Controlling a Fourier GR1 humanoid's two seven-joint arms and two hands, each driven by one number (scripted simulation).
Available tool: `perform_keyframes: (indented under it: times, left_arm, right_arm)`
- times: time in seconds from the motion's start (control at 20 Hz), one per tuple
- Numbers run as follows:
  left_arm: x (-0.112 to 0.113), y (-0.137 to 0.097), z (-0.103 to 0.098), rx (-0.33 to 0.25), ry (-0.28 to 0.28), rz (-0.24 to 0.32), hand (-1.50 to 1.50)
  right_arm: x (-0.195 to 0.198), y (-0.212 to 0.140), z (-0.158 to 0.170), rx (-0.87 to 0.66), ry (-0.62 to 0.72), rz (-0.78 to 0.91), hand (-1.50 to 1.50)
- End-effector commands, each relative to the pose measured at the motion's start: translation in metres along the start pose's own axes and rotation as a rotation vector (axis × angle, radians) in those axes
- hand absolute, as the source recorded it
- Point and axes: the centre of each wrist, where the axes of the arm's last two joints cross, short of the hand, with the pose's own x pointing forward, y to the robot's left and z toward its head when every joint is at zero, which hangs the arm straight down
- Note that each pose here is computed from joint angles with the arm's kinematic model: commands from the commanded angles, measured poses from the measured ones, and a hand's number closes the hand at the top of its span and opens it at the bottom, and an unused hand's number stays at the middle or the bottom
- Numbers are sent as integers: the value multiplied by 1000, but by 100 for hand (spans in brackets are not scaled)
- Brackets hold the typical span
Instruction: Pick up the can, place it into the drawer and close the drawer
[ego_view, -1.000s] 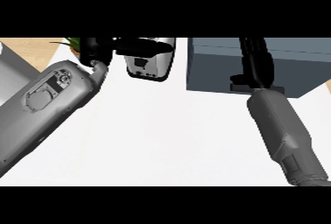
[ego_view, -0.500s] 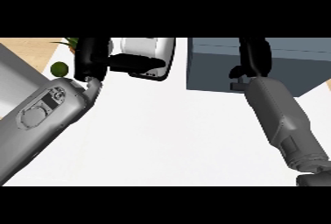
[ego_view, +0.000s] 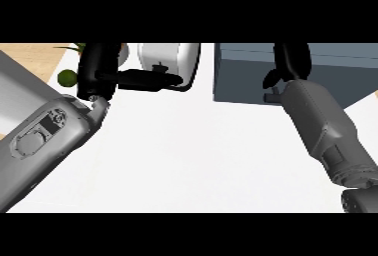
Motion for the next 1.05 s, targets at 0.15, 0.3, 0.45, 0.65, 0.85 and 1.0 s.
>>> perform_keyframes:
  times: [0.15, 0.3, 0.45, 0.65, 0.85, 1.0]
  left_arm:
    - [-16, 2, 13, 4, 12, -11, -150]
    - [-20, 5, 12, 14, 16, 9, -150]
    - [-18, 8, 11, 9, 13, -15, -150]
    - [-29, 28, 14, 29, 21, -22, -150]
    - [-34, 19, 19, 41, 30, 4, -150]
    - [-36, 24, 21, 39, 37, -10, -150]
  right_arm:
    - [40, -10, -19, -98, 14, -309, -150]
    - [49, -12, -22, -117, 36, -425, -150]
    - [50, -14, -24, -122, 36, -521, -150]
    - [56, -19, -29, -129, 59, -702, -150]
    - [66, -20, -32, -104, 107, -828, -150]
    - [66, -28, -39, -147, 93, -865, -150]
